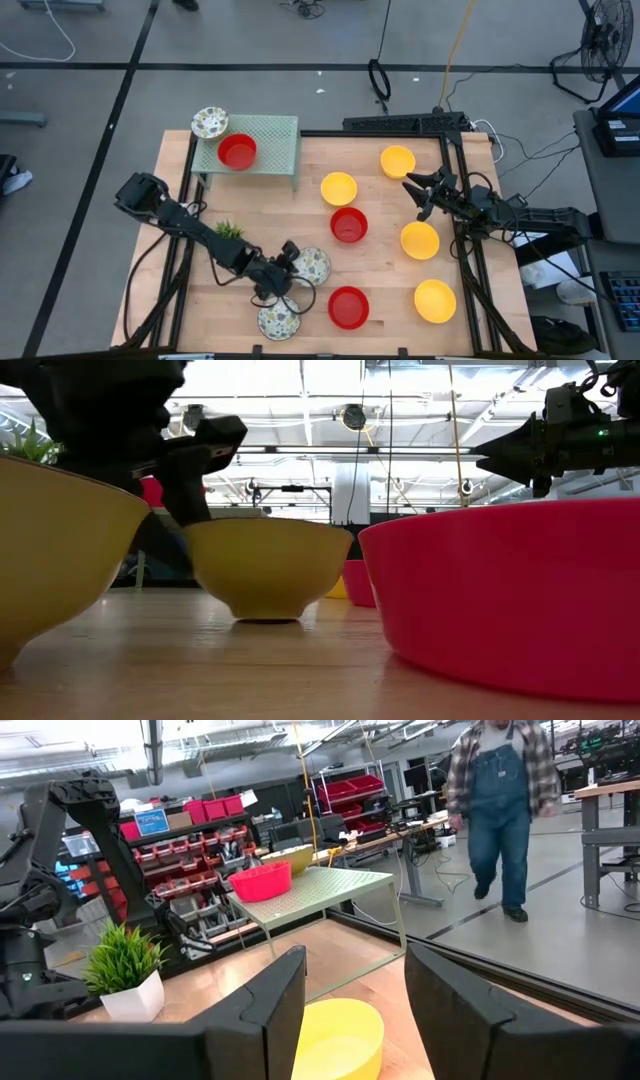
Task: Pick & Place Mini bowls
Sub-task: Stack the white patterned bowl on the white patterned bowl on the shelf, then stack the white patterned bowl on the white patterned bowls on the shelf
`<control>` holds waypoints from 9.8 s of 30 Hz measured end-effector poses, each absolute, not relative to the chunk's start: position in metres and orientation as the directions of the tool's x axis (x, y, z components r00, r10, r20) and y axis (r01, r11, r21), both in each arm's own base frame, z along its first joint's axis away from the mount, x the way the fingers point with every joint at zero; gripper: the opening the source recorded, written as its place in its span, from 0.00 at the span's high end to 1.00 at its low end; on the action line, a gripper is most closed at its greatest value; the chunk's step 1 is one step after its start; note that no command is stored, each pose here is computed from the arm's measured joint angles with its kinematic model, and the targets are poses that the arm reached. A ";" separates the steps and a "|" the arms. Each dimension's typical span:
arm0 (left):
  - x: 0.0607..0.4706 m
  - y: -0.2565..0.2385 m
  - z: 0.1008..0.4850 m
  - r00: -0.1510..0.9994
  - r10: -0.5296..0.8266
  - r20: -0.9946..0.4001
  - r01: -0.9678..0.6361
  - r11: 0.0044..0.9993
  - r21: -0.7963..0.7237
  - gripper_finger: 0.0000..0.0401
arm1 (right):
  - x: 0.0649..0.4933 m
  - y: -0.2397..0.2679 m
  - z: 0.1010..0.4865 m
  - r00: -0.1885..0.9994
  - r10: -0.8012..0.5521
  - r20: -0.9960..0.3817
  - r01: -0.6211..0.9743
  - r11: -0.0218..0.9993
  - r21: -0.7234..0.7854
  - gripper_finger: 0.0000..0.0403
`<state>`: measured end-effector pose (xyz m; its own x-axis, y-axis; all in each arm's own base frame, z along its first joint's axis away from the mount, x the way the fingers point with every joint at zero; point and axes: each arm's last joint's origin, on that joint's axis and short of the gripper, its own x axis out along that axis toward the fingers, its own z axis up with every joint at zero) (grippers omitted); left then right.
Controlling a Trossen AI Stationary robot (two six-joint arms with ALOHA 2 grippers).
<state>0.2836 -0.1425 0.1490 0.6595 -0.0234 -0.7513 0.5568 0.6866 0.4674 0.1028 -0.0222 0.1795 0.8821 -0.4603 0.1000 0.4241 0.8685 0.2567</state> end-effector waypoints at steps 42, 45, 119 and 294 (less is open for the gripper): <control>0.260 -0.085 0.287 0.896 0.401 -0.191 -0.283 0.847 0.450 0.97 | 0.103 -0.022 0.179 0.882 -0.460 0.100 0.424 0.869 0.257 0.60; 0.248 -0.067 0.304 0.840 0.525 -0.136 -0.415 0.783 0.463 0.97 | 0.103 -0.022 0.179 0.882 -0.460 0.100 0.423 0.869 0.257 0.60; 0.150 0.163 0.323 -0.071 0.603 -0.795 -0.776 0.468 0.423 0.98 | 0.103 -0.022 0.179 0.882 -0.460 0.100 0.424 0.869 0.257 0.60; 0.224 -0.196 0.212 0.561 -0.484 -0.672 0.630 0.776 -0.032 0.55 | 0.103 -0.022 0.179 0.882 -0.460 0.100 0.424 0.869 0.257 0.60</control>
